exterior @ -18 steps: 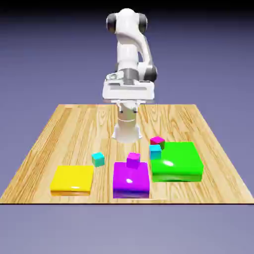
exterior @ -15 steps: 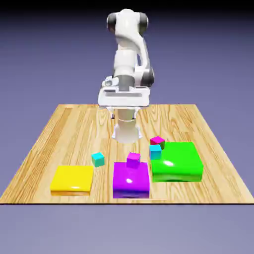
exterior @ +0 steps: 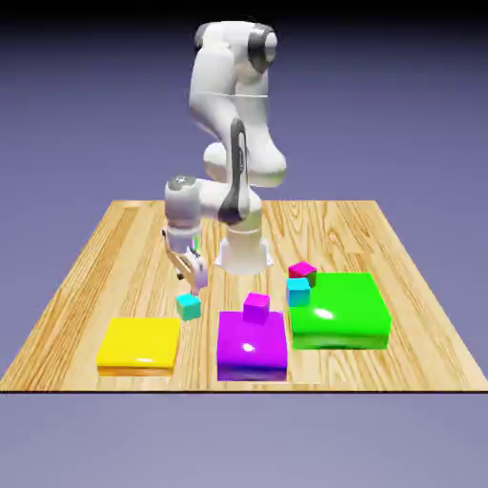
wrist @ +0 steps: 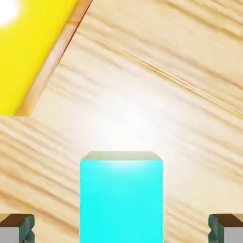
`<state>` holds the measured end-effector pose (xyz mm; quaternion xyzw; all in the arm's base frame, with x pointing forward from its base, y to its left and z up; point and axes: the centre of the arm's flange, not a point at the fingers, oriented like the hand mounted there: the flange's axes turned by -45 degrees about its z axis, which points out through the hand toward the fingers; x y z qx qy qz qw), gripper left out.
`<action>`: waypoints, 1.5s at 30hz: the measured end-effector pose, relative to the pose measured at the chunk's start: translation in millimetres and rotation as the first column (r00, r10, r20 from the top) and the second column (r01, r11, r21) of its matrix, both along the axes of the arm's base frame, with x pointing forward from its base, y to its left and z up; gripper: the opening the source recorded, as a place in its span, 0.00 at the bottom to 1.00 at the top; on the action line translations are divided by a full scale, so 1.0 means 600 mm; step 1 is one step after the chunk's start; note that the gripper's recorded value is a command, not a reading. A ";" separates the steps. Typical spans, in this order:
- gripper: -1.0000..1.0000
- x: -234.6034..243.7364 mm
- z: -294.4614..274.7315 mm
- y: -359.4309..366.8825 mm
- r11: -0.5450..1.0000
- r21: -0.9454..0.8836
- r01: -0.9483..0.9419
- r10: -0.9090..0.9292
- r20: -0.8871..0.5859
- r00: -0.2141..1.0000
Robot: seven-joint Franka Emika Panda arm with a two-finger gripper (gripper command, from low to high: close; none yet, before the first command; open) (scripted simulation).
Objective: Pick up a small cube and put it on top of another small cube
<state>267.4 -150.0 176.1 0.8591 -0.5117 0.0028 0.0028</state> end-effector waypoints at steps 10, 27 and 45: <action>0.00 -0.002 -0.070 0.001 1.000 0.001 0.000 0.000 0.001 1.000; 0.00 0.132 0.155 0.202 0.956 0.002 -0.294 0.294 0.010 0.956; 1.00 0.128 0.203 0.470 0.820 0.000 -0.572 0.572 0.000 0.820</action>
